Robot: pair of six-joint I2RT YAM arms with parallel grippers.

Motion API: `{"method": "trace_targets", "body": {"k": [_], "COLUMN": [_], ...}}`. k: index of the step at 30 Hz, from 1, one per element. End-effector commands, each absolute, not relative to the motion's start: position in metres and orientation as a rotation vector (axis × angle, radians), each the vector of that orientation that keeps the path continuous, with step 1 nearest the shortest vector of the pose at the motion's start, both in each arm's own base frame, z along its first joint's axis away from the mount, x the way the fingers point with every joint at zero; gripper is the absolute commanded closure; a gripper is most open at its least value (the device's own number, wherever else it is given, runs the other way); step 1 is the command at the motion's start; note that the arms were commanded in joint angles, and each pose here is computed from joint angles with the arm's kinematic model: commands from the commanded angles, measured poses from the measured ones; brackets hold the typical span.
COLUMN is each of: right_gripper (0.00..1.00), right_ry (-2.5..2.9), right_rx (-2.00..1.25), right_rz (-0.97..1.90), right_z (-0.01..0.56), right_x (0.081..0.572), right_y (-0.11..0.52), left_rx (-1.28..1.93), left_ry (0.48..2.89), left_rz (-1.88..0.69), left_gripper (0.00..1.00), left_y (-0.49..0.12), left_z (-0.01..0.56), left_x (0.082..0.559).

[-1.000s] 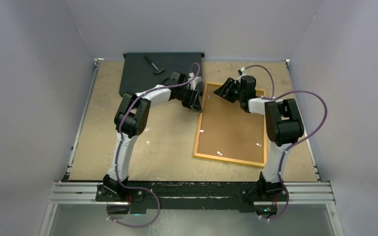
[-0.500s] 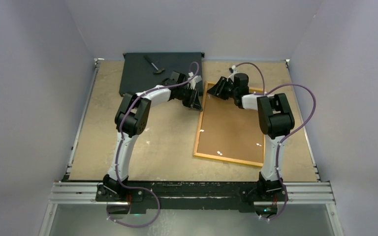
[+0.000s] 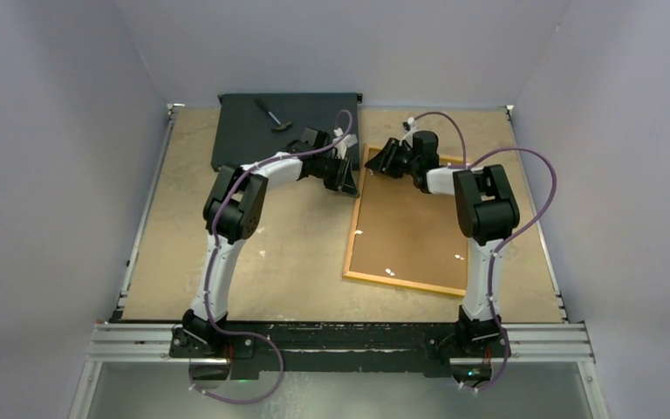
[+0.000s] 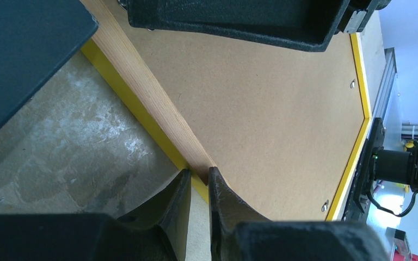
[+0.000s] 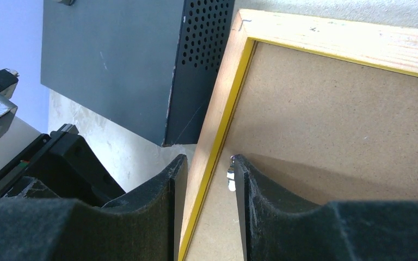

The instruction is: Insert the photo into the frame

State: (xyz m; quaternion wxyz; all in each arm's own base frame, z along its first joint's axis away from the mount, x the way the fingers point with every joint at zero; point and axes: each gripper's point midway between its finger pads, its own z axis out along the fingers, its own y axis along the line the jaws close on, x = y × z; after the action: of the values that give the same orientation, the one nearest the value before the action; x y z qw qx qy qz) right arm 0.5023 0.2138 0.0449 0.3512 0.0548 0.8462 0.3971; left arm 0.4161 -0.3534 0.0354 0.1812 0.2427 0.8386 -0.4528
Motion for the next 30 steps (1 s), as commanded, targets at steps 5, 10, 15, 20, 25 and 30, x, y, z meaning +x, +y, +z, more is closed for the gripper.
{"method": "trace_targets", "body": {"k": [5,10,15,20,25,30], "right_gripper": [0.6,0.6,0.6,0.6,0.6,0.6], "right_ry": [2.226,2.233,2.241,2.235,2.222,2.215], "right_rx": [0.068,0.037,0.018,0.042,0.065,0.099], "right_rz": [1.088,1.116,1.132,1.102,1.1,1.088], "right_z": [0.043,0.044,0.042,0.043,0.045,0.043], "right_x": [0.489,0.483,0.48,0.487,0.493,0.493], "right_y": [0.223,0.226,0.228,0.226,0.226,0.228], "left_rx": [0.696,0.699,0.702,0.71,0.714,0.715], "left_ry": [2.399,2.396,2.397,2.396,2.397,2.399], "left_rz": [-1.283,-1.282,-1.283,-1.28,-1.284,-1.286], "left_gripper": [0.86,0.86,0.86,0.86,0.86,0.87], "left_y": [-0.355,-0.354,-0.354,-0.353,-0.353,-0.353], "left_z": [0.02,0.021,0.021,0.022,0.022,0.021], "left_x": [0.407,0.407,0.406,0.405,0.404,0.403]}}
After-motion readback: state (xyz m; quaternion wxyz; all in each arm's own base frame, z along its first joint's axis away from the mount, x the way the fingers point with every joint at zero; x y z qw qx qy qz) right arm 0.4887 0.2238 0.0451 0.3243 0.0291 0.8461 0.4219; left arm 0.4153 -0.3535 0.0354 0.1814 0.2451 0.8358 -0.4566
